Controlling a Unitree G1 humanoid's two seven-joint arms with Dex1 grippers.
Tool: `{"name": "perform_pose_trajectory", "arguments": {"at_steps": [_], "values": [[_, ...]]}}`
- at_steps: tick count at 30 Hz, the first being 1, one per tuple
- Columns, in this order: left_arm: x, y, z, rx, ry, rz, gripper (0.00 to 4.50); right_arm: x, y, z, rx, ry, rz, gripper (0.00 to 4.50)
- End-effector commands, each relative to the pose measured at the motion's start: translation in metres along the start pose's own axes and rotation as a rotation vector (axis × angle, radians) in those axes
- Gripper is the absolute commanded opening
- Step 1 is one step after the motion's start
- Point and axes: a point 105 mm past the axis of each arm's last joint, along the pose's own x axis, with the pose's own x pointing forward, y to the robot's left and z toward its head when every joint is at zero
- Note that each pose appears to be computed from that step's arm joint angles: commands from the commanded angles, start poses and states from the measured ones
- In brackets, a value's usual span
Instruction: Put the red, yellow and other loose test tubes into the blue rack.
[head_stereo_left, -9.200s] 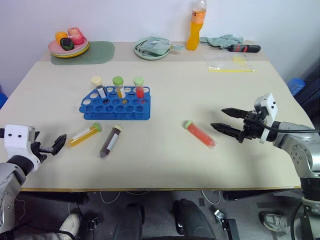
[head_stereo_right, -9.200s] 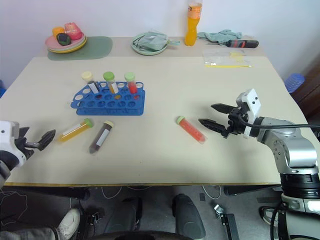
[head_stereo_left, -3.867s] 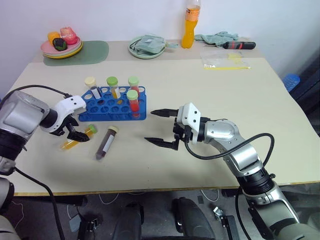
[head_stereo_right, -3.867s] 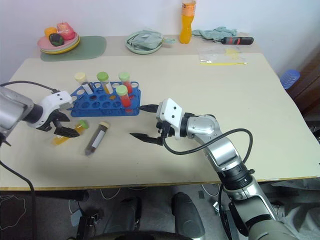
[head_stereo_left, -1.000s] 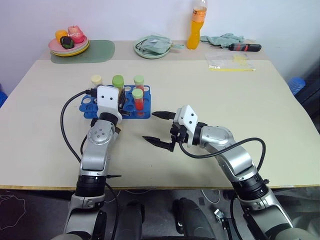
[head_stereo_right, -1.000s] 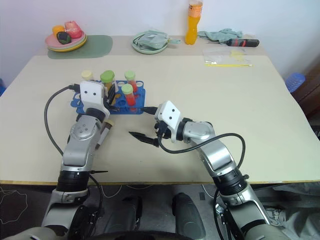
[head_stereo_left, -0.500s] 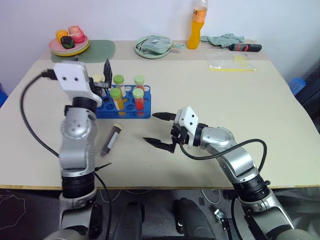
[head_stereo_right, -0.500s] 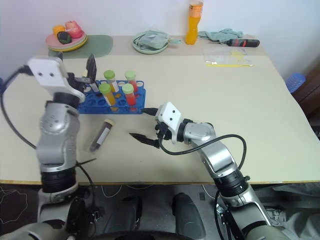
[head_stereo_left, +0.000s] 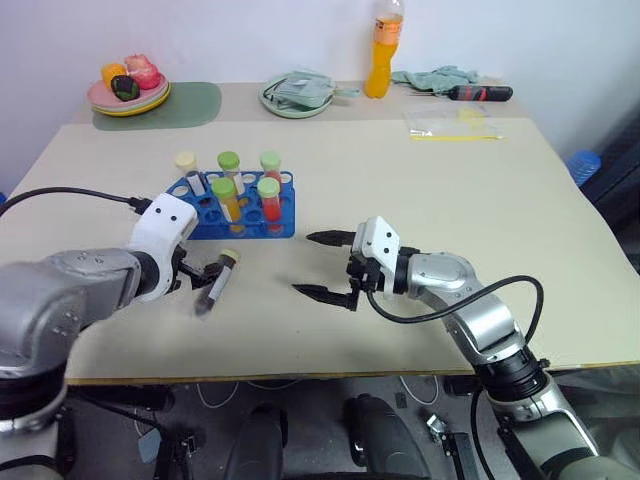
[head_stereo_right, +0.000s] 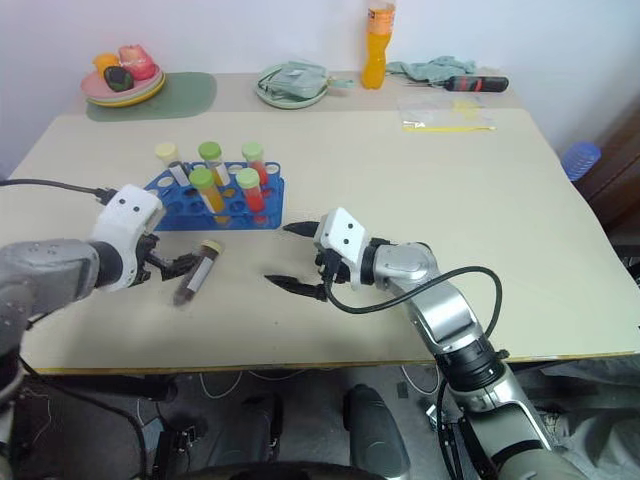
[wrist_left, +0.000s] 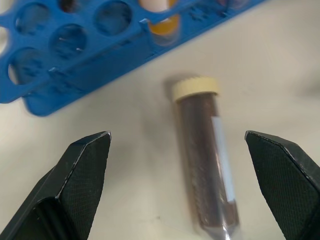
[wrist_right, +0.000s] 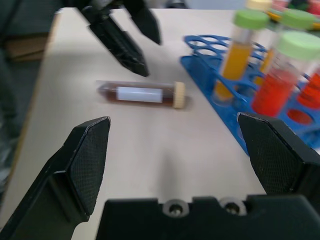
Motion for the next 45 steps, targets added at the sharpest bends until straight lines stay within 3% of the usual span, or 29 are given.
{"name": "perform_pose_trajectory", "arguments": {"at_steps": [1, 8, 11, 16, 19, 21, 26, 32, 35, 37, 45], "values": [[0.009, -0.001, -0.007, 0.007, 0.104, -0.007, 4.42, -0.002, 0.007, 0.012, -0.060, -0.021, 0.072, 4.50], [0.026, 0.004, 0.004, -0.066, 0.159, 0.032, 4.42, 0.000, 0.013, 0.007, -0.050, -0.013, 0.070, 4.50], [0.032, -0.002, 0.000, -0.094, 0.186, 0.022, 3.54, 0.000, 0.014, 0.007, -0.037, -0.021, 0.051, 4.50], [0.034, -0.008, -0.010, -0.107, 0.219, 0.033, 1.06, 0.000, 0.015, 0.007, -0.026, -0.025, 0.028, 4.50], [0.026, -0.007, -0.004, -0.069, 0.181, 0.068, 1.06, 0.000, 0.015, 0.007, -0.024, -0.024, 0.025, 4.50], [0.017, -0.003, 0.010, -0.066, 0.087, 0.100, 1.06, 0.000, 0.015, 0.007, -0.025, -0.023, 0.027, 4.50], [-0.032, 0.019, 0.054, 0.025, -0.391, 0.263, 1.06, -0.002, 0.015, 0.006, -0.018, -0.021, 0.033, 4.50], [-0.076, 0.087, 0.062, -0.196, -0.834, 0.599, 1.06, 0.002, 0.016, 0.006, 0.018, -0.036, 0.057, 4.50], [-0.067, 0.100, 0.061, -0.201, -0.954, 0.785, 1.06, 0.009, 0.016, 0.009, 0.028, -0.053, 0.071, 4.50], [-0.050, 0.093, 0.064, -0.139, -1.007, 0.832, 1.06, 0.012, 0.016, 0.011, 0.024, -0.061, 0.074, 4.50], [-0.003, 0.066, 0.064, -0.135, -1.070, 0.694, 1.06, 0.009, 0.011, 0.010, 0.017, -0.052, 0.025, 4.50]]}}
